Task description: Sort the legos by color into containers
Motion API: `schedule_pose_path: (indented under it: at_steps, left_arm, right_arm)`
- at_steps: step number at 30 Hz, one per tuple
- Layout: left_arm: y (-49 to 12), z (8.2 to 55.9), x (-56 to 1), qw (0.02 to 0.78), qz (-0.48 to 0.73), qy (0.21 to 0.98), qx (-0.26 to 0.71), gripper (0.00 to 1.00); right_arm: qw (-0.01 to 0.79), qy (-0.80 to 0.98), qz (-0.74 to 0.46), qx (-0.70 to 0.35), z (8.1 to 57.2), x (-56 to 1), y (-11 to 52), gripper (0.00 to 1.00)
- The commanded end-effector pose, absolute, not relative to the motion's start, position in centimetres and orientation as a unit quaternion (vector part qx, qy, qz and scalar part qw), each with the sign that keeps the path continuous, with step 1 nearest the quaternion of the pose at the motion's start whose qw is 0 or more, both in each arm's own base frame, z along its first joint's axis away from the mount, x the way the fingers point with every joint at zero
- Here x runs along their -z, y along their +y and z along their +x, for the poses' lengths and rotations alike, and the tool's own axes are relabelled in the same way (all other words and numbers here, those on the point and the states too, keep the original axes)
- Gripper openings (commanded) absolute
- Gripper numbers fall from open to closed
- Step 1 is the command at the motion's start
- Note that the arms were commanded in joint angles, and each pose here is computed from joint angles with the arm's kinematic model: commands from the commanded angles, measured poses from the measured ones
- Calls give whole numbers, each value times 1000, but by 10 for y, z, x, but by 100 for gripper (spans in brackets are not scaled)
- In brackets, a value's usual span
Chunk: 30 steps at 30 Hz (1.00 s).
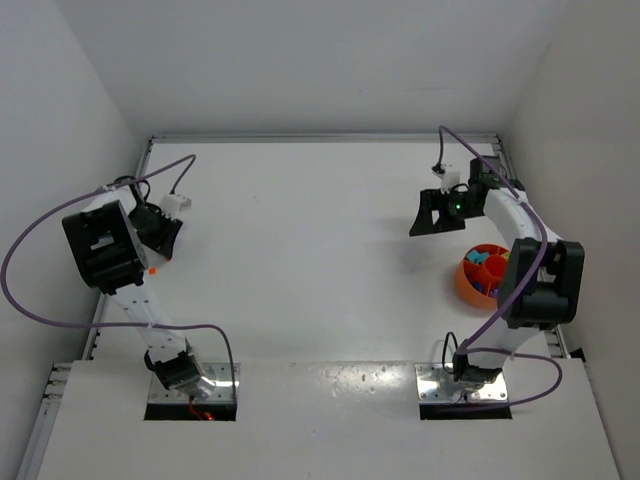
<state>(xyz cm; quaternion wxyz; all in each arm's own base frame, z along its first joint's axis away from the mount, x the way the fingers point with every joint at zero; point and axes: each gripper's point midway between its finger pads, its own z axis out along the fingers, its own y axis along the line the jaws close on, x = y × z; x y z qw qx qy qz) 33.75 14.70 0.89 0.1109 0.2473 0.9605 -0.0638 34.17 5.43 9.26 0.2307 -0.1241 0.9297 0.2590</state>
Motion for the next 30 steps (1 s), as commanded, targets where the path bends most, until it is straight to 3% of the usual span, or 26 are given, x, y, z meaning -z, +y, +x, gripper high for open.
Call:
schedule_pose_path:
  at_steps: [1,9,25,30]
  left_arm:
    - [125,307,15,69,262,952,139,48]
    - [102,289,21,59,272,947,160,41]
    - [91,278,30,53,262,949,169,11]
    - [71,284,15,93,241,943,209,0]
  right_arm:
    - [228,923,-138,-278,341,-93,62,78]
    - [220,923,-136,-285,340,-88,64,75]
    - [213,921,-134,-296,334,-82,67,72]
    - [261,902,-168,-302,332,-99,79,67]
